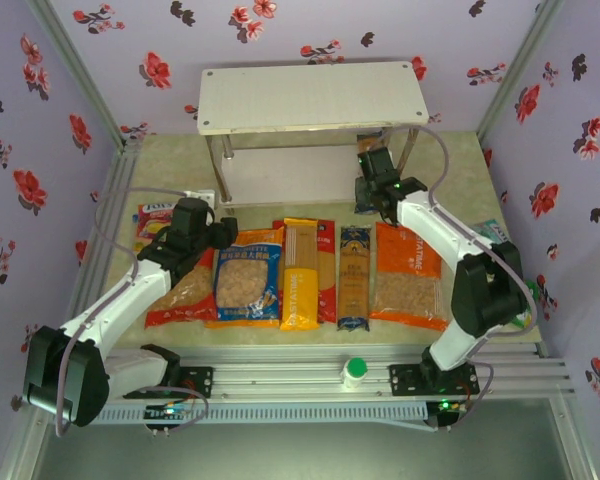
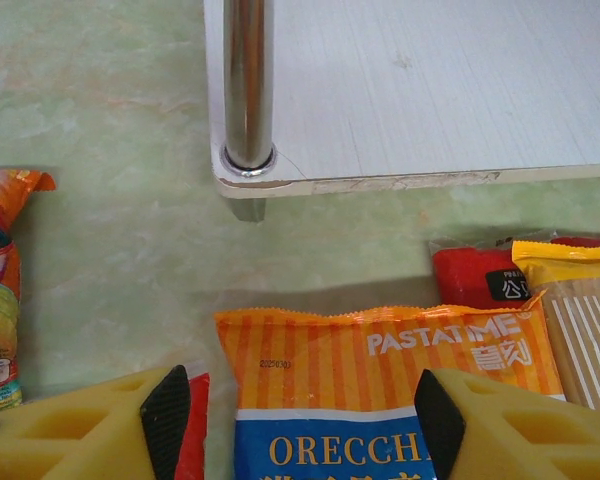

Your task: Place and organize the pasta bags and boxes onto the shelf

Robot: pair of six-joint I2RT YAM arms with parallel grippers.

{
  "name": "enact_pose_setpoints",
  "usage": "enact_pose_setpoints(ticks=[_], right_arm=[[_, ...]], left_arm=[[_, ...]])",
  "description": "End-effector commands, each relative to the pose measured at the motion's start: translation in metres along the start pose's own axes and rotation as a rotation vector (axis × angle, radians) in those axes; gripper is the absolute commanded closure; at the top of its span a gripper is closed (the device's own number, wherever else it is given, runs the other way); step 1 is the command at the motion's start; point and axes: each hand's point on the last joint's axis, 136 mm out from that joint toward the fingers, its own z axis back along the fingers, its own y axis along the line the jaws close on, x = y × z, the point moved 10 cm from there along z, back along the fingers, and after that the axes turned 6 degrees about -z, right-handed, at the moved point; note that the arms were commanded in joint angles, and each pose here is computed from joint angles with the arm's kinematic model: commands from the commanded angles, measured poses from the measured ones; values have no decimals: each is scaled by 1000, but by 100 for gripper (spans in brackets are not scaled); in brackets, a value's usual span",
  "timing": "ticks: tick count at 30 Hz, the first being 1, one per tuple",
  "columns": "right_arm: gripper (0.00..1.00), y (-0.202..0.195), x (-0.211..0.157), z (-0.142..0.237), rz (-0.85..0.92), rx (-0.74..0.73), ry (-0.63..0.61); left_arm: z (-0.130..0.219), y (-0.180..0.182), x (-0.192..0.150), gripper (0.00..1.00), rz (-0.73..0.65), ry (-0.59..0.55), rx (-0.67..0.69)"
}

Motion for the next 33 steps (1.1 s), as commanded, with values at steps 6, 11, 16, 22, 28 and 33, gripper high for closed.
enact_pose_setpoints(ticks=[6,11,16,22,28,33], right_arm=[[55,4,-51,9,-66,54,216],[45,19,-88,25,0,62,293],[43,19,-122,45,-2,57,341],[32,8,-157,72,-14,44,359],[30,2,-177,77,-60,46,377],[27,-7,-171,77,-134,4,305]], left_arm=[[7,-2,3,34,-36,0,-24],[11,-5,3,32,-48,-2,-37],[10,-14,0,32,-73,17,-69],[17,-37,-5,32,-141,35,-140],[19,-58,-5,34,-154,81,-277],[27,-101,-4,39,-245,124,-387]])
